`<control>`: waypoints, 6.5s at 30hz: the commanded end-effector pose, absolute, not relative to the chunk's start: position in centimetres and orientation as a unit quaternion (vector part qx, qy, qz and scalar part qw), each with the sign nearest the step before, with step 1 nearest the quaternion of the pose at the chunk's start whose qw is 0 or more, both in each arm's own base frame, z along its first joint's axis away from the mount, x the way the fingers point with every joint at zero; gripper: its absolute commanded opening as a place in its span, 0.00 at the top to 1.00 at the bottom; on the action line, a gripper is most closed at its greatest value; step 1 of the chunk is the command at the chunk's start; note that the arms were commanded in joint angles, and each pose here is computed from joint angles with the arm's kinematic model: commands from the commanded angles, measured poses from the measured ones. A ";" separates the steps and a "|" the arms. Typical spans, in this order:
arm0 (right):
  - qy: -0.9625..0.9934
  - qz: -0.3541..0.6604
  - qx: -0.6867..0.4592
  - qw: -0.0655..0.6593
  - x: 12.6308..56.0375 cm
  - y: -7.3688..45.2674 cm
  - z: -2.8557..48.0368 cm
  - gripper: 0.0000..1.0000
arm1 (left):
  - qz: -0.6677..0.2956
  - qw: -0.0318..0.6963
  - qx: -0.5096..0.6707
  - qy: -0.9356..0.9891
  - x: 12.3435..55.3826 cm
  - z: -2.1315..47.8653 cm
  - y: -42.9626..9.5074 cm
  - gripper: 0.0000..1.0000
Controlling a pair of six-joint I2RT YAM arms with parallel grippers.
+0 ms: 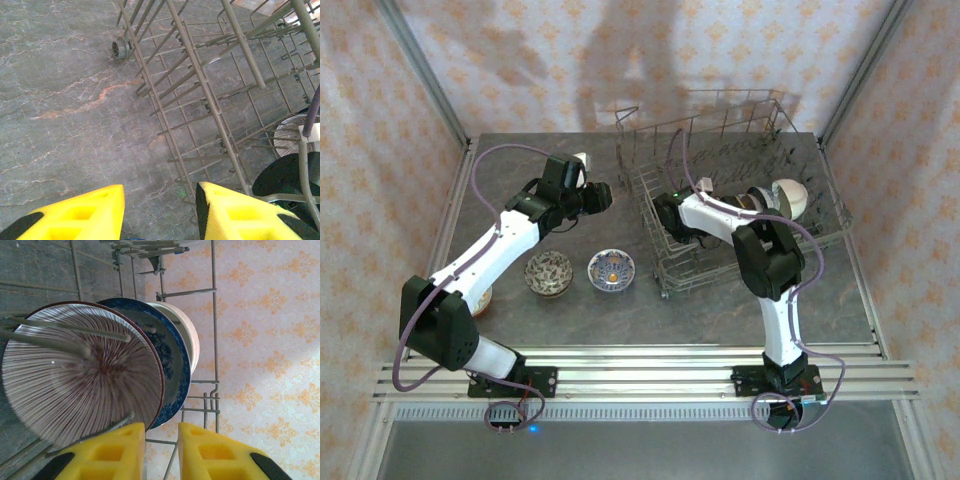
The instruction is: Load the bowls into the dish rack
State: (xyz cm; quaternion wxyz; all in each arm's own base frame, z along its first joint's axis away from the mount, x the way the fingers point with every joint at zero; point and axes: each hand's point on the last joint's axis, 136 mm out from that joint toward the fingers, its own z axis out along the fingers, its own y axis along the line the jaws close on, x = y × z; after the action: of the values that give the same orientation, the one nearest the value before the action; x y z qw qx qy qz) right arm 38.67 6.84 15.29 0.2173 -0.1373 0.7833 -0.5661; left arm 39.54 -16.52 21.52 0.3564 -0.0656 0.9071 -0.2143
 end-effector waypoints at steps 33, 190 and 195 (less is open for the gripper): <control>0.857 -0.452 -0.053 0.241 39.2 5.4 17.2 0.56 | -0.214 0.339 -0.061 0.914 37.7 21.5 -16.2 0.52; 0.883 0.235 -0.141 0.382 37.0 22.0 34.7 0.67 | -0.310 0.449 0.085 0.834 43.1 37.2 -27.1 1.00; 0.881 0.230 -0.126 0.394 37.1 21.3 34.9 0.72 | -0.296 0.452 0.072 0.838 43.7 36.7 -26.8 1.00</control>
State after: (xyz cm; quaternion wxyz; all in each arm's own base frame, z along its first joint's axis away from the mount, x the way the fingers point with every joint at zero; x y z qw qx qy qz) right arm 37.08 21.56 34.29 0.3819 -0.1370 0.8855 0.2265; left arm 43.10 -25.95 32.81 0.4042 0.0720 0.8698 -0.2738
